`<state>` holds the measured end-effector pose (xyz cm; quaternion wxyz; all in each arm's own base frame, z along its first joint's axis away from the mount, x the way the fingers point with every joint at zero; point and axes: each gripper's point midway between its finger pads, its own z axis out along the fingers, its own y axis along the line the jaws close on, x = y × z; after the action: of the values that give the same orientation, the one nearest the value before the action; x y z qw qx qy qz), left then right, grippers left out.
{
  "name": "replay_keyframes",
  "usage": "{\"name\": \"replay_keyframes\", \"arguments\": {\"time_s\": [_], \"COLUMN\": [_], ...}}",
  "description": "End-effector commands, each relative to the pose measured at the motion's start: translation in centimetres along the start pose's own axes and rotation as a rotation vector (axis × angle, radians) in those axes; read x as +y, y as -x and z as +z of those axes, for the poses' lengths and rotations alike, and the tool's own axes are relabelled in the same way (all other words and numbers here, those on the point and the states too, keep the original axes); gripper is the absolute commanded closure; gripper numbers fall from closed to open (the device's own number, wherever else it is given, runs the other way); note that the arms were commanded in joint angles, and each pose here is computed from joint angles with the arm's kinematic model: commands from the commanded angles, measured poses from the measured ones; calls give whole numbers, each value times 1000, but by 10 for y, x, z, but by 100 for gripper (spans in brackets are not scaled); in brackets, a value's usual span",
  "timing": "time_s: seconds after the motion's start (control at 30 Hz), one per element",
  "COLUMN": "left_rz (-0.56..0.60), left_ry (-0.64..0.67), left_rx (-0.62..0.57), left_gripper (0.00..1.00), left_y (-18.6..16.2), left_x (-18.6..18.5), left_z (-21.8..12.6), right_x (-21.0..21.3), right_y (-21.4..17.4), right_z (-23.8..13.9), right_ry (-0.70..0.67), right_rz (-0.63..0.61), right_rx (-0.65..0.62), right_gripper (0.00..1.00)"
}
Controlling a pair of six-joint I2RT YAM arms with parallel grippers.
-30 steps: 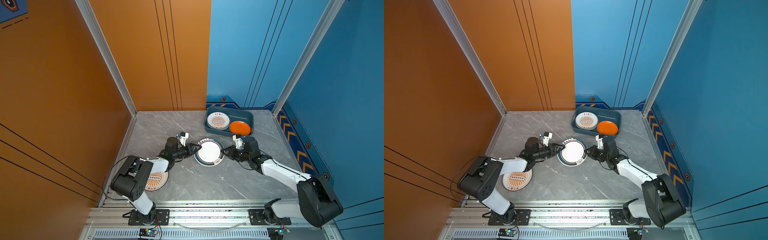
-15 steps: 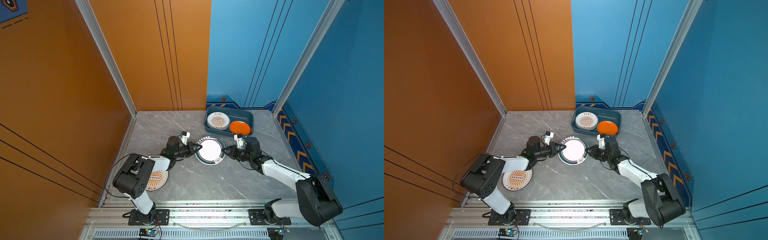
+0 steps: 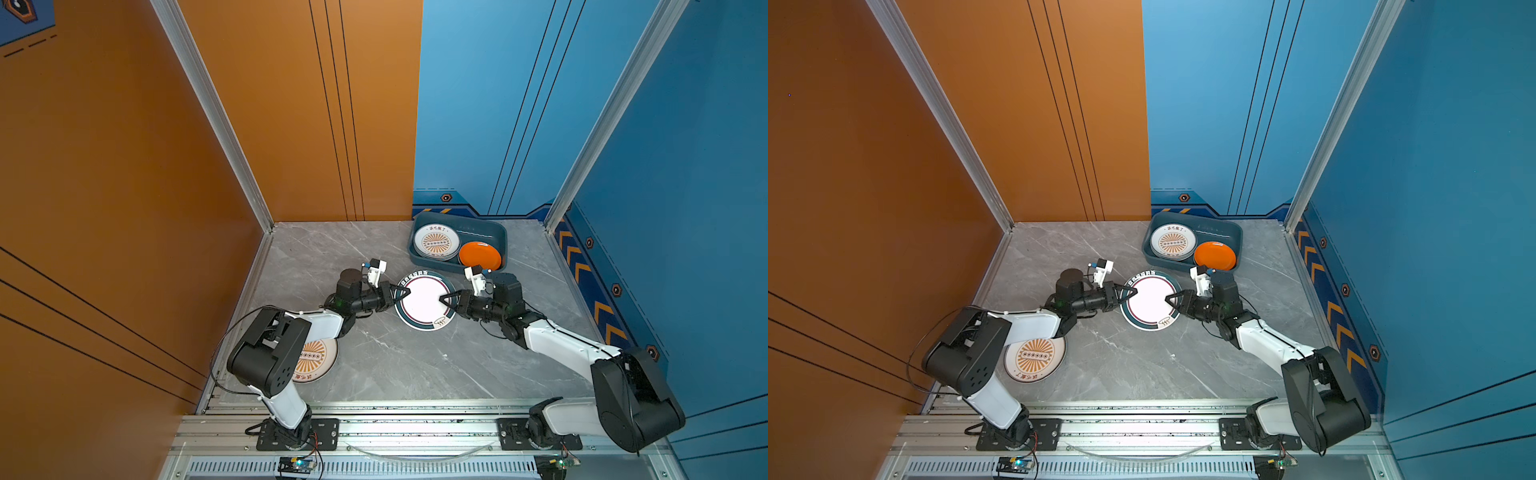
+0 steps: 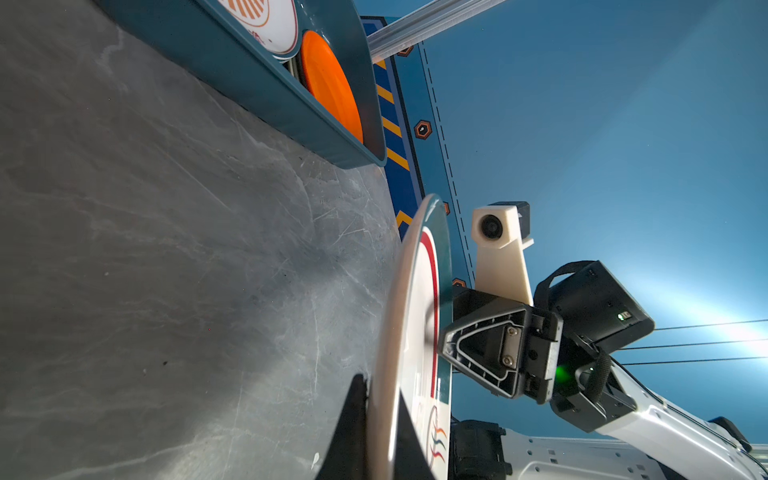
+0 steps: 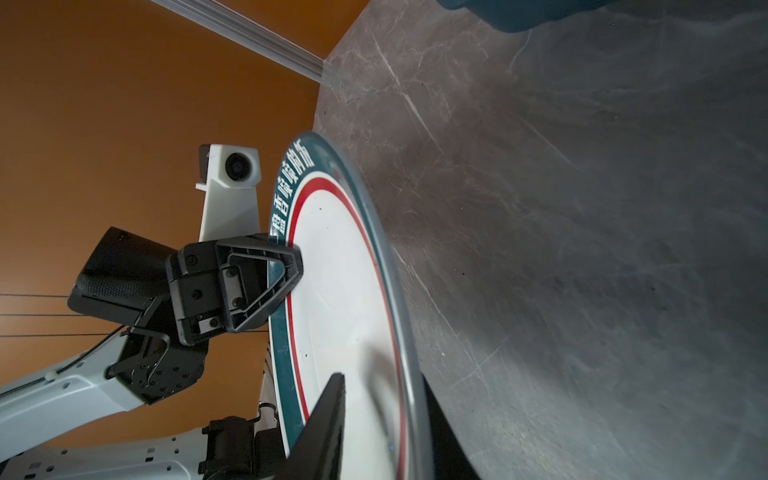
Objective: Place the plates into the plastic bin on the countertop
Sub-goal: 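Grasp the white plate rim with the left gripper while the right holds it, then carry the white plate into the teal bin with the right gripper while the left withdraws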
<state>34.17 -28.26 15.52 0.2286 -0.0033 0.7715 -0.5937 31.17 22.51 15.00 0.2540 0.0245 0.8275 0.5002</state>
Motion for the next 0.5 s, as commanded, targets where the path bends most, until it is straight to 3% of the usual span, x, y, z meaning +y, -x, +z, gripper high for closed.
{"name": "replay_keyframes", "arguments": {"time_s": [0.0,0.2,0.33,0.47], "left_rz": [43,45,39,39], "left_ry": [-41,-46,-42,-37], "left_rx": [28,34,34,30], "left_gripper": [100,99,81,57], "left_y": [-2,-2,-3,-2], "left_x": [-15,-16,-14,-13], "left_z": [10,13,13,13], "right_x": [24,28,27,22], "right_y": [-3,-1,6,21], "right_z": [2,1,-2,-9], "right_ry": [119,139,129,99], "right_rz": [-57,-60,-56,-39], "right_rx": [25,16,-3,-37], "right_gripper": [77,89,96,100]}}
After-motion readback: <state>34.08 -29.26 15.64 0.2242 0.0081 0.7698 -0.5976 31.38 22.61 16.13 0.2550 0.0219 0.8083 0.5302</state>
